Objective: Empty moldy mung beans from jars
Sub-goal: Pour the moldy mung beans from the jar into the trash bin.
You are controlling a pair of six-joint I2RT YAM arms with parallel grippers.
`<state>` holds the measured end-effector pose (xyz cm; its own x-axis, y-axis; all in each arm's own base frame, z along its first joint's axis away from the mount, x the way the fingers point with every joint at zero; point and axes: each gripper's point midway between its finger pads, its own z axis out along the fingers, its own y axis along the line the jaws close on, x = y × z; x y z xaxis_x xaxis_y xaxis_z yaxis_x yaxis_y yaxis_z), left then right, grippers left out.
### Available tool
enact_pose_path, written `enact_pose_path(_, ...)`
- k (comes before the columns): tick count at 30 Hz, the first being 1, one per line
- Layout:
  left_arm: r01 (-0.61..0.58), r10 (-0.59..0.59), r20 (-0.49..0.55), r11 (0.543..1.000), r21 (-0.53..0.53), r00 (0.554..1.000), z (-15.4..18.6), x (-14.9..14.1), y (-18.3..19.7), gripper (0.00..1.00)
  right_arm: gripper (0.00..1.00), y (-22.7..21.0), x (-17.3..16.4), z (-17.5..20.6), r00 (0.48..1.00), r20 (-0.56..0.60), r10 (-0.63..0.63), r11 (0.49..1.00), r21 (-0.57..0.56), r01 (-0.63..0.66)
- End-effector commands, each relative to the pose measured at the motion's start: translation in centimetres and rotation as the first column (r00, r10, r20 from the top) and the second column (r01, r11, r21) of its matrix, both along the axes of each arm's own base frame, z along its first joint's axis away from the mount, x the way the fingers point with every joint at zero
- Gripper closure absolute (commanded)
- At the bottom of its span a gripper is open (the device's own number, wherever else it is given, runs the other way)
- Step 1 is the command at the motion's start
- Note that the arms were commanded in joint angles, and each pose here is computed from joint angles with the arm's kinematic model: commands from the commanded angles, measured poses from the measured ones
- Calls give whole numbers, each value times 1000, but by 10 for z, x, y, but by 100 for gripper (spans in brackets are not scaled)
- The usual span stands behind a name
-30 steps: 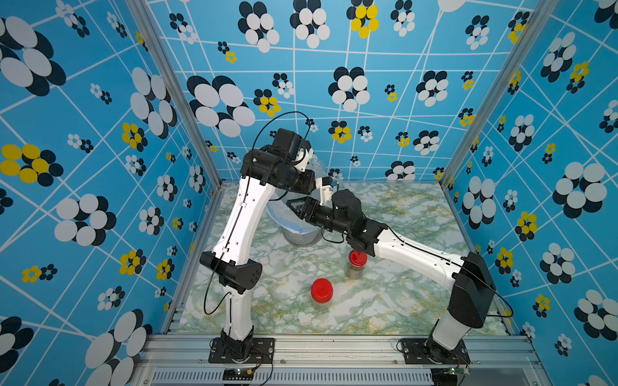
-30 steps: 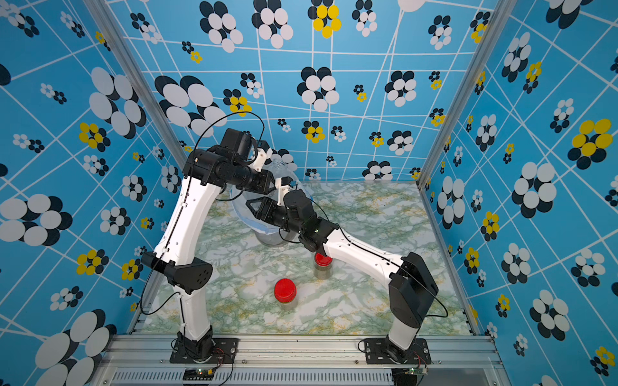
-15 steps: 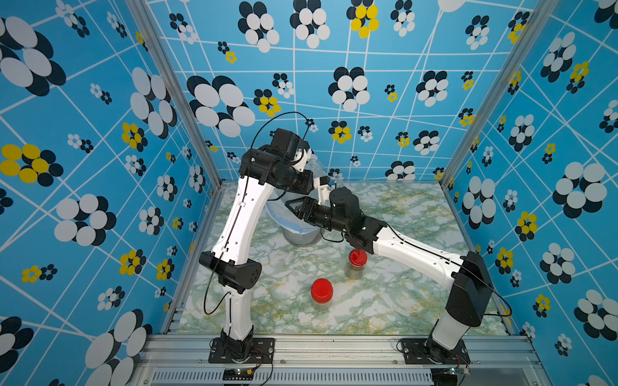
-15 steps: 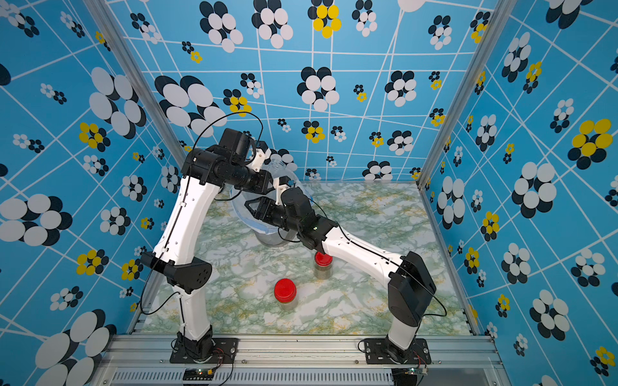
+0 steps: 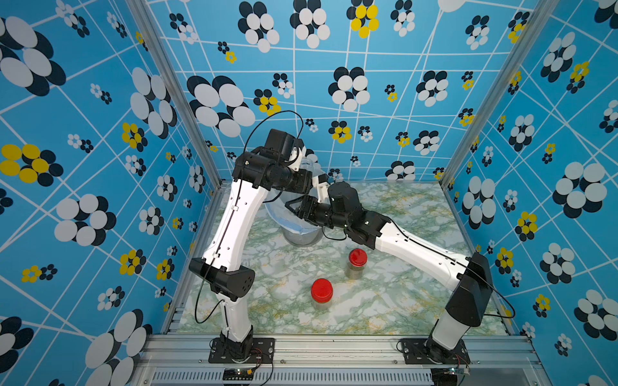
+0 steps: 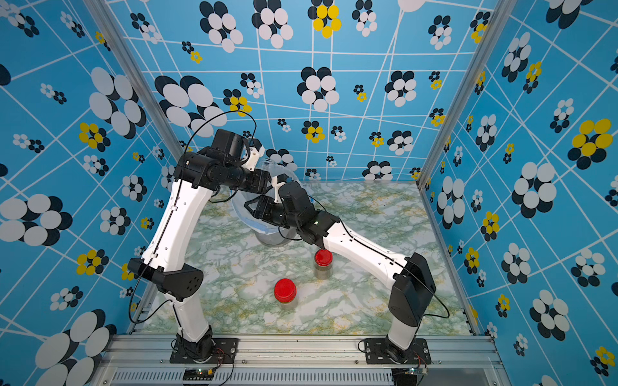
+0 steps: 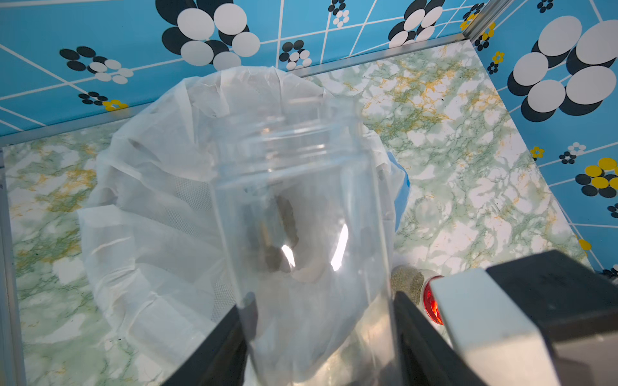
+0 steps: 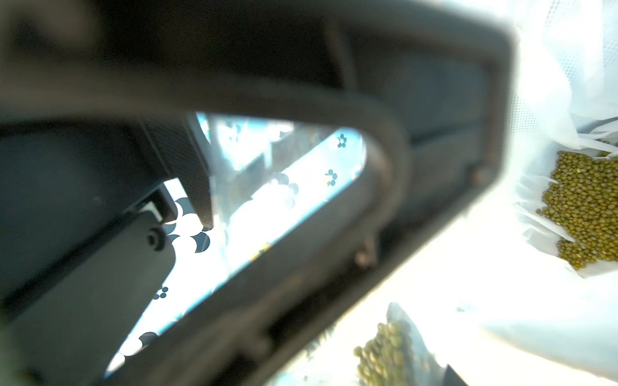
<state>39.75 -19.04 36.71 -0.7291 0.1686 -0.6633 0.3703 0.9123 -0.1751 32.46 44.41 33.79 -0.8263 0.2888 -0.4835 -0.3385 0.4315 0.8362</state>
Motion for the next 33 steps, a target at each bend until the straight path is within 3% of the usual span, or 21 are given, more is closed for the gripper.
enact_pose_path(1,-46,44,26,997,65,999,-5,9,21,27,51,-7,-9,27,999,46,21,1000,12,-22)
enact_pose_path(7,-76,74,21,993,95,997,-14,18,34,25,51,-13,-9,28,1000,16,21,1000,18,-22)
enact_pose_path(19,-208,175,241,971,119,955,15,26,68,18,53,-29,-6,30,998,-61,25,1000,3,-25)
enact_pose_path(33,-255,218,318,964,80,923,25,30,79,17,53,-39,3,23,968,-229,104,994,5,-106)
